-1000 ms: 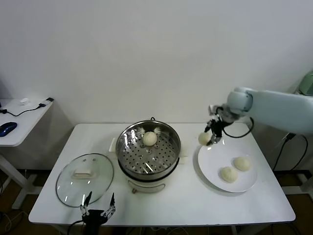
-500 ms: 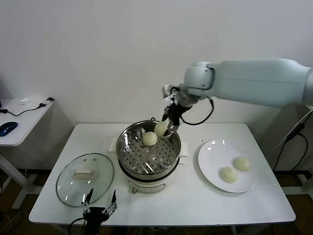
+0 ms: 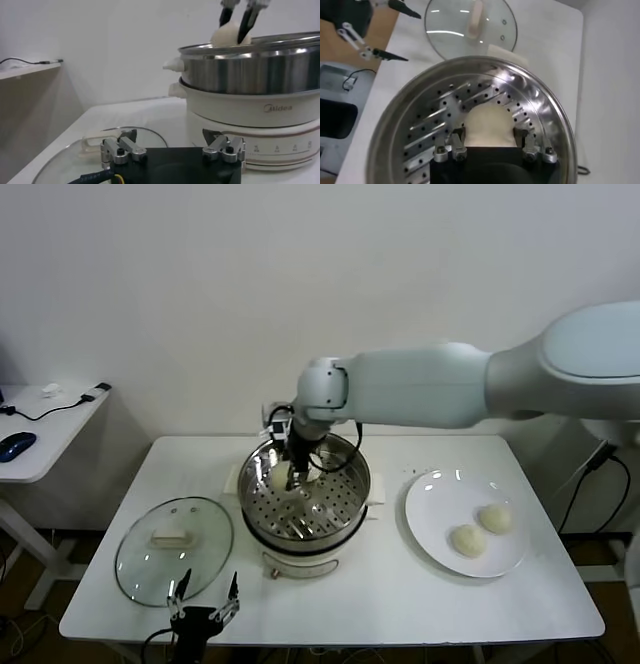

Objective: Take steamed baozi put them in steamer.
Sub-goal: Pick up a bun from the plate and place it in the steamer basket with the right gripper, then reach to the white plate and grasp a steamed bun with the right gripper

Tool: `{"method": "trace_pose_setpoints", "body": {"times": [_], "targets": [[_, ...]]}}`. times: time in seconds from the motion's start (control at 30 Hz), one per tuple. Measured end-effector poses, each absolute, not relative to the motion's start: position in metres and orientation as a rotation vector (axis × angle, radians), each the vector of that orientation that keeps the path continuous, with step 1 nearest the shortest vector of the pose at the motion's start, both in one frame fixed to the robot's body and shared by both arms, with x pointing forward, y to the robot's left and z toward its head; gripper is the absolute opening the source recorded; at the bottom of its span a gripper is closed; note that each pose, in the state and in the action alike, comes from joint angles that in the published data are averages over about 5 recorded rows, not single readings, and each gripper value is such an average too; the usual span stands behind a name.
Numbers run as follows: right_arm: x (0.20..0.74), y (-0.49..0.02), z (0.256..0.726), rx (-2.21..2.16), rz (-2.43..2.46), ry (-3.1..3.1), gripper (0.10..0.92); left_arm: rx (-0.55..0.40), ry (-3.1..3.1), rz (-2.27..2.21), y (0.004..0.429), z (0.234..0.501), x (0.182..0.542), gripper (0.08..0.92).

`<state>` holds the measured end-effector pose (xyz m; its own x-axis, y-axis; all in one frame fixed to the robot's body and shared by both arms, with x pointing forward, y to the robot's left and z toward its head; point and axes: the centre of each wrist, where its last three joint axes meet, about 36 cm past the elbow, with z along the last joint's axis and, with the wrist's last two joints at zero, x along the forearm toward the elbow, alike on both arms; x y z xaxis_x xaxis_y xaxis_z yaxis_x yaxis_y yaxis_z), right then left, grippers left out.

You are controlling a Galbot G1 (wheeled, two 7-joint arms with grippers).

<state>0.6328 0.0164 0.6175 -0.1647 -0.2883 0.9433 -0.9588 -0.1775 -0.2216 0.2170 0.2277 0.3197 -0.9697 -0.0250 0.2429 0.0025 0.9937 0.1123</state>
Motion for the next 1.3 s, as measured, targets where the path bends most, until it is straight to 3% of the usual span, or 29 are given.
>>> {"method": "trace_pose_setpoints", "body": {"times": [0.33,0.57,0.73,0.97,1.17,1.3], "targets": [[0.636,0.038,0.581,1.462,1.367,-1.471,0.655,0.019,-2.885,-0.163,0.228,0.317,0.217,0.823],[0.639,0.035,0.581,1.476,1.373,-1.462,0.801,0.019,-2.885,-0.161,0.228,0.317,0.217,0.823],[0.644,0.015,0.598,1.495,1.389,-1.44,0.822,0.014,-2.888,-0.158,0.227,0.319,0.217,0.823],[0.657,-0.054,0.642,1.509,1.403,-1.412,0.823,0.002,-2.891,-0.156,0.224,0.32,0.216,0.823],[0.657,-0.146,0.679,1.47,1.397,-1.391,0.823,-0.007,-2.887,-0.165,0.224,0.318,0.213,0.823],[0.65,-0.216,0.679,1.431,1.378,-1.365,0.823,-0.006,-2.887,-0.171,0.226,0.318,0.213,0.823]]}}
